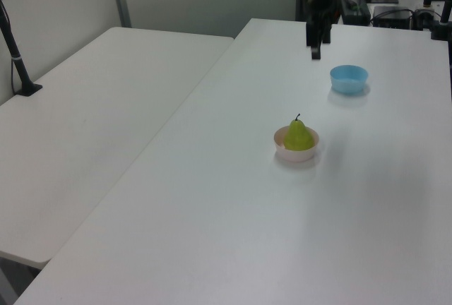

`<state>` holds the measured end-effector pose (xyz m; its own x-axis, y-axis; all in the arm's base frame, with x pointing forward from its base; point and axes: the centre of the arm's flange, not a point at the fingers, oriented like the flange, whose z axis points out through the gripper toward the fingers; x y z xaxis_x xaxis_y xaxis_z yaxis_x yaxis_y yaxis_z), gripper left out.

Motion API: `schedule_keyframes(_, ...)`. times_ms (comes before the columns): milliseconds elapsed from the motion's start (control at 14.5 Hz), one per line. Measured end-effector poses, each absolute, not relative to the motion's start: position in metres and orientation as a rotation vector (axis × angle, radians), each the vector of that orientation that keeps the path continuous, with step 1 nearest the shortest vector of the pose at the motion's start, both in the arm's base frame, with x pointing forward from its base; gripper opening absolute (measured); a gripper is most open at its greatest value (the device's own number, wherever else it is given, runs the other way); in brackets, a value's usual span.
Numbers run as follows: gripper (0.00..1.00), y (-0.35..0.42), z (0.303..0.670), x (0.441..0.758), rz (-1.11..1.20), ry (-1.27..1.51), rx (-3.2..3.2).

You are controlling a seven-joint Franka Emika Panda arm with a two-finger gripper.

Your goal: Place the pear in the bowl

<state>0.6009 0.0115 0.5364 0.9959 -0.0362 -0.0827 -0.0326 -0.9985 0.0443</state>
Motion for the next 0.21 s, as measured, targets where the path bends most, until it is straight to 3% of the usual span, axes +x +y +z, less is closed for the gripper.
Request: schedule_keyframes(207,1.0,-0.018,0.543,0.598,-0.116,-0.111,3.098)
